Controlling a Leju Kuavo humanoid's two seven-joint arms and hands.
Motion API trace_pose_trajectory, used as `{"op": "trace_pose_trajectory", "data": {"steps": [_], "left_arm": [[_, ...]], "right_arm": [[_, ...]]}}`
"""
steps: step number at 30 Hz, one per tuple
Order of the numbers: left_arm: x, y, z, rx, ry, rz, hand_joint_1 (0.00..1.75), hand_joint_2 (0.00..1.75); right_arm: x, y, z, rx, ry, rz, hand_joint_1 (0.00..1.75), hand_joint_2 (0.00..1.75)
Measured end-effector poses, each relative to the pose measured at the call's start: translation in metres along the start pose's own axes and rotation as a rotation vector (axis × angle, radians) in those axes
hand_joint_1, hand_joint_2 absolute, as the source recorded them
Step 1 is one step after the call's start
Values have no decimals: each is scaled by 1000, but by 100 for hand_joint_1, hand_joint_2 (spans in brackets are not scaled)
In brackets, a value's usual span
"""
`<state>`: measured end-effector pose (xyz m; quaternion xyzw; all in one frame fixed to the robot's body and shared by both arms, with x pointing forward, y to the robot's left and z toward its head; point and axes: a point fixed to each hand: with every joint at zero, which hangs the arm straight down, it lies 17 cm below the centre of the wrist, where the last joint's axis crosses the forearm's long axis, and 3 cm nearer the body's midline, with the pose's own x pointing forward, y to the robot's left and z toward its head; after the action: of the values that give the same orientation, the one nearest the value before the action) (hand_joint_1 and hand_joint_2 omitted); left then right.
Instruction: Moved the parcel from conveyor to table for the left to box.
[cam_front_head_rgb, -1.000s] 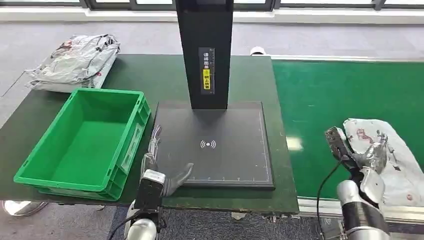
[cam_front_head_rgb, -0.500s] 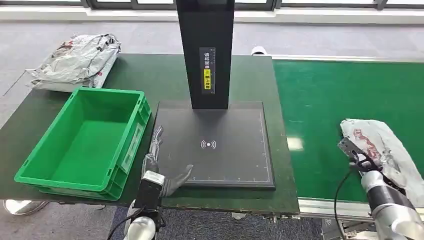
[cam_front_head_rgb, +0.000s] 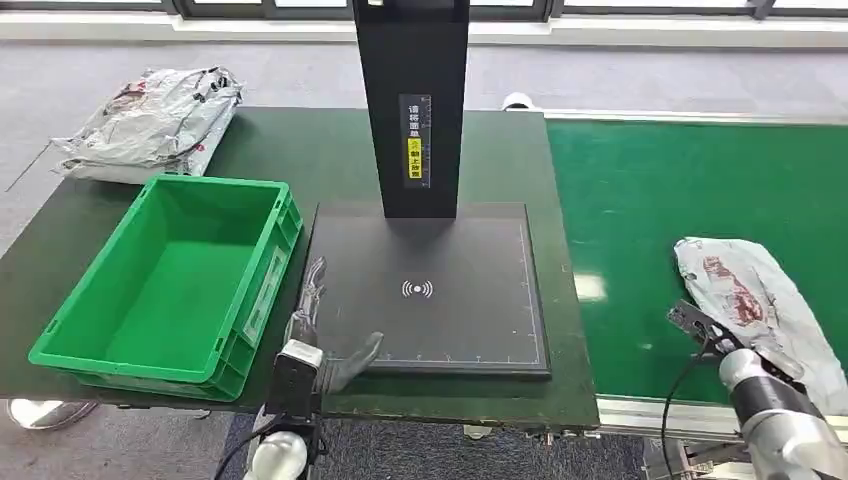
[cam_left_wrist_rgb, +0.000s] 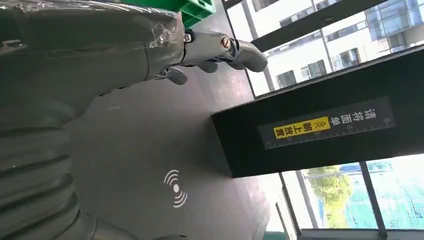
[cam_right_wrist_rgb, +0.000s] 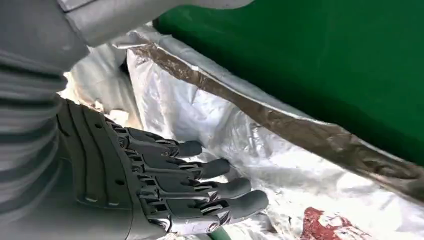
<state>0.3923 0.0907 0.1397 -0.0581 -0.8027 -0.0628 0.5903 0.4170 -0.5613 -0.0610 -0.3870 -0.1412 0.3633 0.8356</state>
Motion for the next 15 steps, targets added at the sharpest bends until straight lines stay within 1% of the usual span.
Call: {"op": "trace_pose_trajectory", "data": {"steps": [15], "left_arm": [[-3, 3, -3, 10, 11, 30, 0, 175]], "right_arm": [[-9, -12, -1, -27, 37, 27, 0, 175]]}}
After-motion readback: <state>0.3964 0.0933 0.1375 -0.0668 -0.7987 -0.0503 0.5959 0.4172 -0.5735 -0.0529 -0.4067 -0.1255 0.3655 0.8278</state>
